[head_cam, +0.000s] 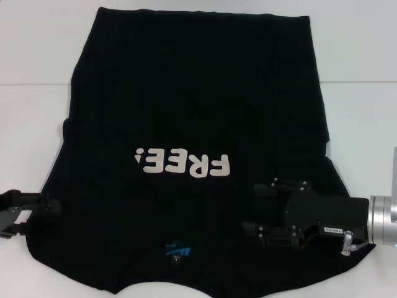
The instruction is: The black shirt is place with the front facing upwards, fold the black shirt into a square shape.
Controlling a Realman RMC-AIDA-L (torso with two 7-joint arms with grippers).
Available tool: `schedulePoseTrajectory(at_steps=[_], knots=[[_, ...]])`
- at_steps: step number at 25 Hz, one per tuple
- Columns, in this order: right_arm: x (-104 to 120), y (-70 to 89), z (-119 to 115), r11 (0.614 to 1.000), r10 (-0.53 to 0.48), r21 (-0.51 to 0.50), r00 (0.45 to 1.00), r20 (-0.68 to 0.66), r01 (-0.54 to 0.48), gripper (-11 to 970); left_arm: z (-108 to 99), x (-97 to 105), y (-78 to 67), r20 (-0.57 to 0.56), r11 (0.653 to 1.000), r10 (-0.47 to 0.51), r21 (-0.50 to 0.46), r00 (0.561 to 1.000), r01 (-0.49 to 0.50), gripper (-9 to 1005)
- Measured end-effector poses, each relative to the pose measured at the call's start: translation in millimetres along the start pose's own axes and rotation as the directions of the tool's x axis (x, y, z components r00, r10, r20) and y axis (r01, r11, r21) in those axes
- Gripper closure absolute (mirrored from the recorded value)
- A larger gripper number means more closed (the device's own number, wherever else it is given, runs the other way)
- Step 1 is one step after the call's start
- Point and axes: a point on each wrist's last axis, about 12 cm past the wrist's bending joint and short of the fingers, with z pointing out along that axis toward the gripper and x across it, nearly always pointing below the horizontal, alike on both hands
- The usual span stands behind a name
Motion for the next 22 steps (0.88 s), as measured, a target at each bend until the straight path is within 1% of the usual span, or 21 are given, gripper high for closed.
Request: schedulePoseTrajectory(at_steps=[5, 10, 15, 22], knots=[[-0.1, -0.1, -0.1, 1.0, 0.001, 0.001, 1.0, 0.001, -0.001, 128, 1.0, -2.5, -2.6, 0.002, 1.0, 0.014, 0.001, 1.0, -0.014, 132], [-0.9, -0.9, -0.4, 1.0, 0.003, 0.007, 1.0, 0.008, -0.003, 129, 0.1, -6.7, -4.7, 0.004, 0.999, 0.034, -0.026, 0.999, -0.034, 135], [-1.1, -1.3, -0.7, 1.0, 0.005, 0.009, 1.0, 0.009, -0.005, 129, 1.7, -8.4, -5.0, 0.002, 0.997, 0.055, -0.059, 0.998, -0.055, 342], [-2.0, -2.0, -0.8, 1.0, 0.007, 0.015, 1.0, 0.018, -0.008, 130, 1.5, -9.6, -5.0, 0.0, 0.994, 0.076, -0.084, 0.997, -0.076, 496]])
